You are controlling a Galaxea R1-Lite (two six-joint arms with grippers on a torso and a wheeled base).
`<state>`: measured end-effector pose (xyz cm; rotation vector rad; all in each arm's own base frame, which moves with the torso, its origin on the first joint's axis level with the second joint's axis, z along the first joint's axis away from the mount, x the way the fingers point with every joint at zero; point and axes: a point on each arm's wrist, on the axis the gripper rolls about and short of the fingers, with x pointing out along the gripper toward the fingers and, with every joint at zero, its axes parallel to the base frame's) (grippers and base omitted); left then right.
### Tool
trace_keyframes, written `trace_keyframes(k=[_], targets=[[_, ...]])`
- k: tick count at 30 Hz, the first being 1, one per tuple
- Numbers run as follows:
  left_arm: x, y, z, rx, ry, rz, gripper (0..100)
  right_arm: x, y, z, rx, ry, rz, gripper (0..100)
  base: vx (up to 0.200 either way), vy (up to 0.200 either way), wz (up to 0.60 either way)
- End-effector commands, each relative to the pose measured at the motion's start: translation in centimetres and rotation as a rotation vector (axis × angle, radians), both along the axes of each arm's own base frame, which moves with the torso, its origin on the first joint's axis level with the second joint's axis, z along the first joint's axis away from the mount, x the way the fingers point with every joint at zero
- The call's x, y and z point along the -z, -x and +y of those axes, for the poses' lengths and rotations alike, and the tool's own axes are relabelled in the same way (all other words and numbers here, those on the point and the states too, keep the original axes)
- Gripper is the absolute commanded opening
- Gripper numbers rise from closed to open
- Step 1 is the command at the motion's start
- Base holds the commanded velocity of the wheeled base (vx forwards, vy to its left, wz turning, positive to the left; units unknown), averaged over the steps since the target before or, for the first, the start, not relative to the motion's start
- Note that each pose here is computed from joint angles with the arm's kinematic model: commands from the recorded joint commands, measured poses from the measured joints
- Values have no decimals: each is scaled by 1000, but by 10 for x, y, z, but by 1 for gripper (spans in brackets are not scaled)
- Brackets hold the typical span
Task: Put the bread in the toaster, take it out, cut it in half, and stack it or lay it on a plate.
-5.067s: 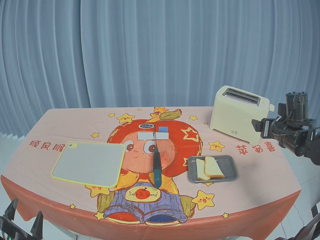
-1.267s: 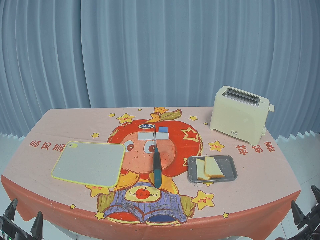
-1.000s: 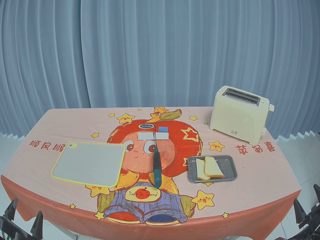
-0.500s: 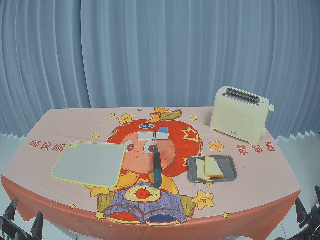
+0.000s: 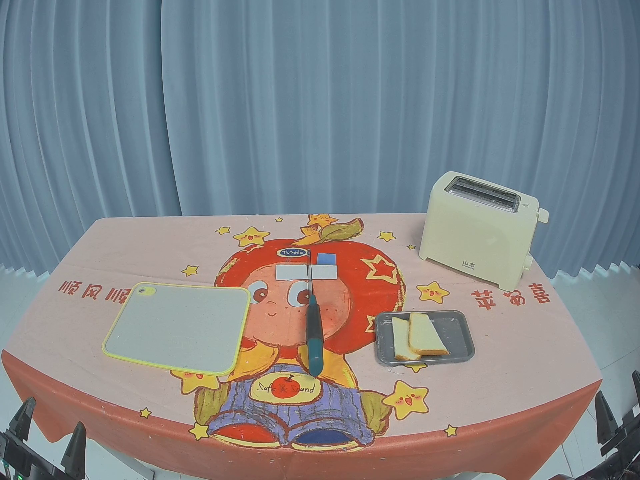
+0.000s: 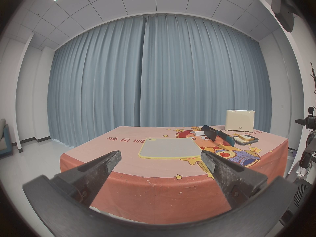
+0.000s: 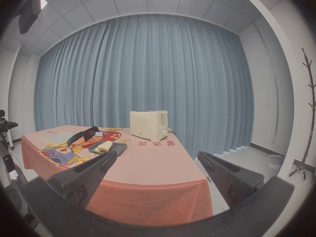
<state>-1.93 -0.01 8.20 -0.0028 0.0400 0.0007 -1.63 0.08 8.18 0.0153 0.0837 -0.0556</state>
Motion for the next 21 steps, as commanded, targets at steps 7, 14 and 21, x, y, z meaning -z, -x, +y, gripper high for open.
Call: trace_keyframes(k=[7, 14, 21], targets=[[5, -1, 0, -1, 0, 17, 100, 4, -1, -1, 35, 2, 14, 100, 0, 0, 0], [5, -1, 0, 1, 0, 17, 100, 5, 3, -1, -88, 37, -28, 100, 0, 0, 0], [5, -1, 0, -1, 0, 17, 100, 6, 5, -1, -57, 30, -65, 100, 0, 0, 0]])
